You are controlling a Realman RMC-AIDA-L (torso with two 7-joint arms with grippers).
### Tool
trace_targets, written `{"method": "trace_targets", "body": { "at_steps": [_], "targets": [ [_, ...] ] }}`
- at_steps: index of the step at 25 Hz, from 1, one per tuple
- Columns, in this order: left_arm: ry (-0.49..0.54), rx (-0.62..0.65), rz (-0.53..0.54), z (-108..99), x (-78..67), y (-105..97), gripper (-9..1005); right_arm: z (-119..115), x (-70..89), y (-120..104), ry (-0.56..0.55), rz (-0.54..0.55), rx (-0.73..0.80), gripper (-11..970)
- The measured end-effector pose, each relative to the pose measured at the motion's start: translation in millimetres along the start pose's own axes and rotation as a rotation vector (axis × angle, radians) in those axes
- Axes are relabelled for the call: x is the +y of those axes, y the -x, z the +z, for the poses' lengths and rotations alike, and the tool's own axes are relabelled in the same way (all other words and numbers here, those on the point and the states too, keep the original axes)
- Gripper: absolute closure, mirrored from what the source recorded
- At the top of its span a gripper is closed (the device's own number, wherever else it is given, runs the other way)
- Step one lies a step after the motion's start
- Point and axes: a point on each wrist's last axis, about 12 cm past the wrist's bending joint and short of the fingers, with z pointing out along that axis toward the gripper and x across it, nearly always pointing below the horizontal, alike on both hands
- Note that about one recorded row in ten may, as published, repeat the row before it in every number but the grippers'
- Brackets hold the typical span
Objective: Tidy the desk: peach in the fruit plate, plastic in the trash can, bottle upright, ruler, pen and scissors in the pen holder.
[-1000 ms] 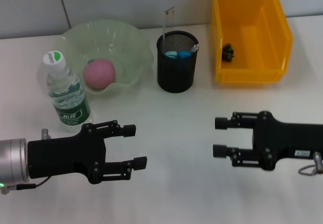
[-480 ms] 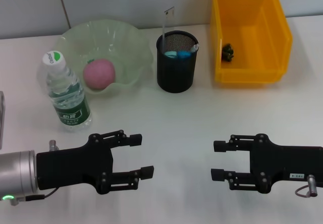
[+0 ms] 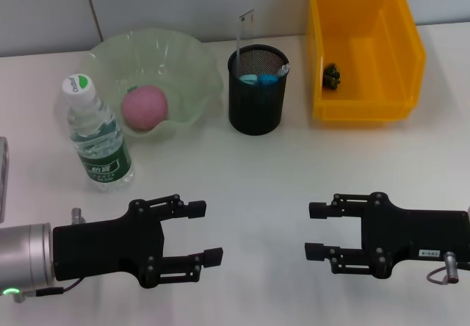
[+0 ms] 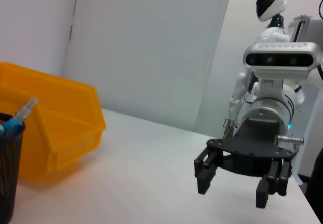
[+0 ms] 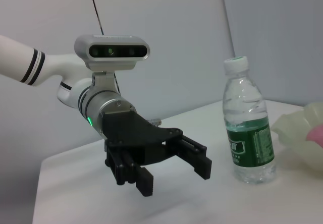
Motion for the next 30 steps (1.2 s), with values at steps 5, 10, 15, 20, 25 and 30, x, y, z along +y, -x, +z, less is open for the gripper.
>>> {"method": "trace_targets", "body": {
  "at_steps": [5,10,15,20,25,30],
  "targets": [
    [-0.009,0.023,0.005,0.3,0.1,-1.4,205,2.3,-0.6,1.3,0.001,-0.003,-0.006,308],
    [-0.019,0.037,0.011,3.0,0.4,-1.3,204,2.9,-1.5,2.6,0.0,-0.007,-0.009,307],
    [-0.021,0.038,0.012,3.6,0.3,-1.2,204,3.8,-2.0,3.4,0.002,-0.008,-0.011,307],
    [-0.021,0.038,0.012,3.6,0.4,-1.0,205,4.3,-2.4,4.0,0.003,-0.01,-0.011,308],
    [-0.021,0.039,0.012,3.6,0.4,-1.1,204,3.0,-1.1,2.2,-0.001,-0.004,-0.011,307],
    [-0.02,0.04,0.014,2.5,1.0,-0.8,205,2.8,-0.5,1.5,-0.002,-0.002,-0.011,307]
  ]
}}
